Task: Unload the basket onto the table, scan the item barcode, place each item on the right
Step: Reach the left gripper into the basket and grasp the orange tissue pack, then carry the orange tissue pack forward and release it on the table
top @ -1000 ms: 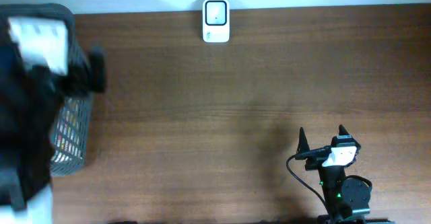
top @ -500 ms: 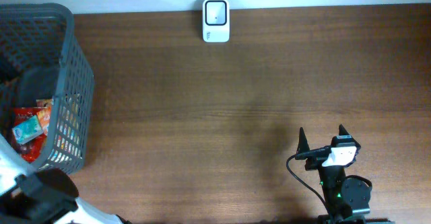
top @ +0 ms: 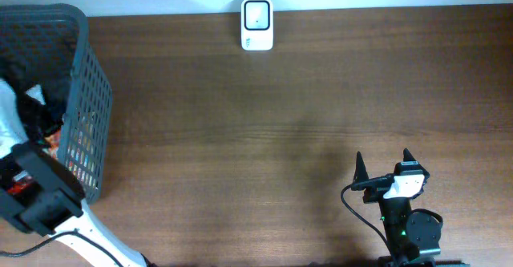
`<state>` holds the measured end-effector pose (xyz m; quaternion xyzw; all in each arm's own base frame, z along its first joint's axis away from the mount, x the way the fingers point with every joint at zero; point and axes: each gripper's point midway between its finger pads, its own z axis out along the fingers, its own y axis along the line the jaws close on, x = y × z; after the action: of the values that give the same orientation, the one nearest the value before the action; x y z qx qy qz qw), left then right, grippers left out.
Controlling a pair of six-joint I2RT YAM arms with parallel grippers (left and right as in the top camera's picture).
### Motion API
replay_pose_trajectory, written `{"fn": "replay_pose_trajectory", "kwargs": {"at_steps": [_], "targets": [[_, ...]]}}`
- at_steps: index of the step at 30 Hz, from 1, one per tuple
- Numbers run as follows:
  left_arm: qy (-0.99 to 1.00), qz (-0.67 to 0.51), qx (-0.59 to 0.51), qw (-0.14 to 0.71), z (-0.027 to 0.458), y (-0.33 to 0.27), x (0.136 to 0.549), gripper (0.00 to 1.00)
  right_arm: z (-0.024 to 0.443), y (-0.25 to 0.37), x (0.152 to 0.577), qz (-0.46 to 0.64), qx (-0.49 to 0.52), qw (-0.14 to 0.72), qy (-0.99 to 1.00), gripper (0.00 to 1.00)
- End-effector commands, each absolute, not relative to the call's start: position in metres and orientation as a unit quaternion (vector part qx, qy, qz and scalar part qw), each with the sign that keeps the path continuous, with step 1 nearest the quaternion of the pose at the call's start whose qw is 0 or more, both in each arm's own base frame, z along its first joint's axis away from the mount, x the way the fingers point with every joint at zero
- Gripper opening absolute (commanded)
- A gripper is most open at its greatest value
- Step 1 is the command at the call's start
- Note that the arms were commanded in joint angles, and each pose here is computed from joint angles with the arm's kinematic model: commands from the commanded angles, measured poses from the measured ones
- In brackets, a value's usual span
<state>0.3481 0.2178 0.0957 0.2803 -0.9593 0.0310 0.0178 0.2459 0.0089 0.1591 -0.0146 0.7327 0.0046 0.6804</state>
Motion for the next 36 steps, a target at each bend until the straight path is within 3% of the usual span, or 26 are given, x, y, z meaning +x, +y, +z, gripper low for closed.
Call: {"fn": "replay_pose_trajectory", "kwargs": {"at_steps": [1,3,4,5,6,8,10,13,15,18,20,23,26,31,33,36], "targets": [[-0.958,-0.005,0.282,0.044,0.079,0.216,0.342,0.63,0.156,0.008,0.246,0.004,-0.011,0.679,0.734,0.98],[-0.951,-0.041,0.301,0.058,0.074,0.225,0.332,0.63,0.156,0.008,0.246,0.004,-0.011,0.679,0.734,0.98],[-0.951,-0.050,0.300,0.062,0.074,0.228,0.330,0.55,0.156,0.008,0.246,0.004,-0.011,0.679,0.734,0.98],[-0.950,-0.057,0.299,0.064,0.074,0.230,0.329,0.27,0.156,0.008,0.246,0.004,-0.011,0.679,0.734,0.98],[-0.950,-0.064,0.299,0.066,0.075,0.232,0.327,0.19,0.156,0.008,0.246,0.004,-0.011,0.679,0.734,0.98],[-0.949,-0.072,0.298,0.069,0.075,0.234,0.325,0.17,0.156,0.008,0.246,0.004,-0.011,0.679,0.734,0.98],[-0.949,-0.072,0.298,0.071,0.076,0.234,0.324,0.00,0.156,0.008,0.246,0.004,-0.011,0.679,0.734,0.98],[-0.951,-0.050,0.301,0.055,0.092,0.229,0.333,0.00,0.156,0.008,0.246,0.004,-0.011,0.679,0.734,0.99],[-0.952,0.004,0.305,-0.010,0.133,0.220,0.360,0.00,0.156,0.008,0.246,0.004,-0.011,0.679,0.734,0.98],[-0.936,0.084,0.275,-0.202,0.251,0.200,0.411,0.00,0.156,0.008,0.246,0.004,-0.011,0.679,0.734,0.99],[-0.913,0.099,0.238,-0.317,0.329,0.187,0.419,0.00,0.156,0.008,0.246,0.004,-0.011,0.679,0.734,0.98],[-0.863,0.109,0.159,-0.468,0.450,0.138,0.387,0.00,0.156,0.008,0.246,0.004,-0.011,0.679,0.734,0.98],[-0.837,0.115,0.087,-0.528,0.506,0.075,0.347,0.00,0.156,0.008,0.246,0.004,-0.011,0.679,0.734,0.98],[-0.840,0.210,-0.110,-0.488,0.507,-0.074,0.321,0.00,0.156,0.008,0.246,0.004,-0.011,0.679,0.734,0.98],[-0.852,0.238,-0.191,-0.425,0.477,-0.138,0.324,0.00,0.156,0.008,0.246,0.004,-0.011,0.679,0.734,0.98],[-0.909,0.142,-0.226,-0.320,0.392,-0.187,0.353,0.00,0.156,0.008,0.246,0.004,-0.011,0.679,0.734,0.98]]}}
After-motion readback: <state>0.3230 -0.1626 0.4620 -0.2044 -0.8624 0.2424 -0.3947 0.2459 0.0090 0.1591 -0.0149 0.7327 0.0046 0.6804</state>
